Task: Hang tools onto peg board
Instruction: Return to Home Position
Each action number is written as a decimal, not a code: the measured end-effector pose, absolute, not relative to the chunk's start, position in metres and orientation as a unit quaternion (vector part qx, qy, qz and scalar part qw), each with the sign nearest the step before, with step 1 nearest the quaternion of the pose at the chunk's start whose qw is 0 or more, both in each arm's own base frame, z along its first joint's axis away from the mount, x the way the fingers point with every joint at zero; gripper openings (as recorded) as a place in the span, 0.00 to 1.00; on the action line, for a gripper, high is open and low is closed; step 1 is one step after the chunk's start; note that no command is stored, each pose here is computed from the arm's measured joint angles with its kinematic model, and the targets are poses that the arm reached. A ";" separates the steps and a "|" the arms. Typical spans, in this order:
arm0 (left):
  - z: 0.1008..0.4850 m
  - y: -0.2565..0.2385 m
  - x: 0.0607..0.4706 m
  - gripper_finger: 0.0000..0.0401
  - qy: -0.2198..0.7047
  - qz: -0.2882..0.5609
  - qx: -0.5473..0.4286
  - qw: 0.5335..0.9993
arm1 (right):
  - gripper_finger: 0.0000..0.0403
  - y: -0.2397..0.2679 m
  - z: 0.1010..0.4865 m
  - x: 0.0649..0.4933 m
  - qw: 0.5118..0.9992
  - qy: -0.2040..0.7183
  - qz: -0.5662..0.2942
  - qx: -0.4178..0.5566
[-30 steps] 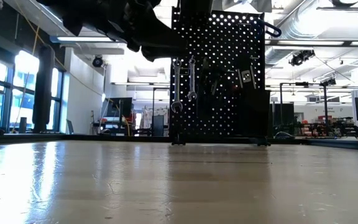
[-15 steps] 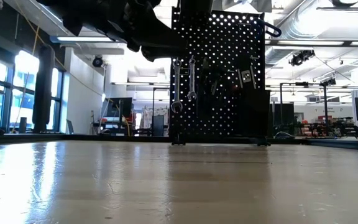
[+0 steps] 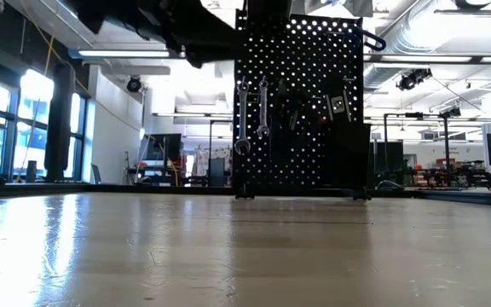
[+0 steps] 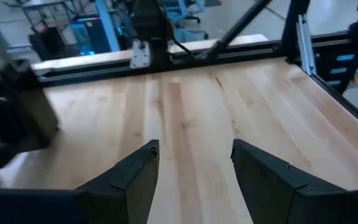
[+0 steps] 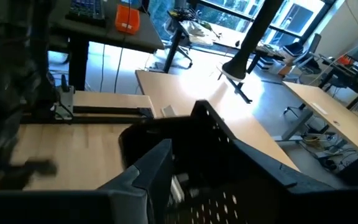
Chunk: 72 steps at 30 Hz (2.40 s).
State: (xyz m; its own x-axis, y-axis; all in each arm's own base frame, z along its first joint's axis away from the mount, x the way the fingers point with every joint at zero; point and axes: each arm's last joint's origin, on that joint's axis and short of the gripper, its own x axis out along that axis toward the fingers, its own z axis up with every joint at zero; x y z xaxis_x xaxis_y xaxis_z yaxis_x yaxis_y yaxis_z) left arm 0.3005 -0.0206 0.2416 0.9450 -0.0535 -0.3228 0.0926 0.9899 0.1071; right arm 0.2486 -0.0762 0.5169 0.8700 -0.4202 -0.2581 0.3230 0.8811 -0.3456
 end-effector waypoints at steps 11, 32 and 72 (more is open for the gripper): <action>0.284 -0.009 0.246 0.49 0.128 0.053 0.095 0.986 | 0.38 -0.045 0.523 0.176 0.947 0.224 -0.204 -0.109; 0.273 -0.003 0.173 0.49 0.015 0.098 0.054 0.994 | 0.38 -0.020 0.521 0.092 0.948 0.248 -0.186 -0.068; 0.269 -0.004 0.171 0.49 -0.013 0.077 0.065 0.995 | 0.38 -0.013 0.287 0.078 0.992 -0.018 -0.125 -0.024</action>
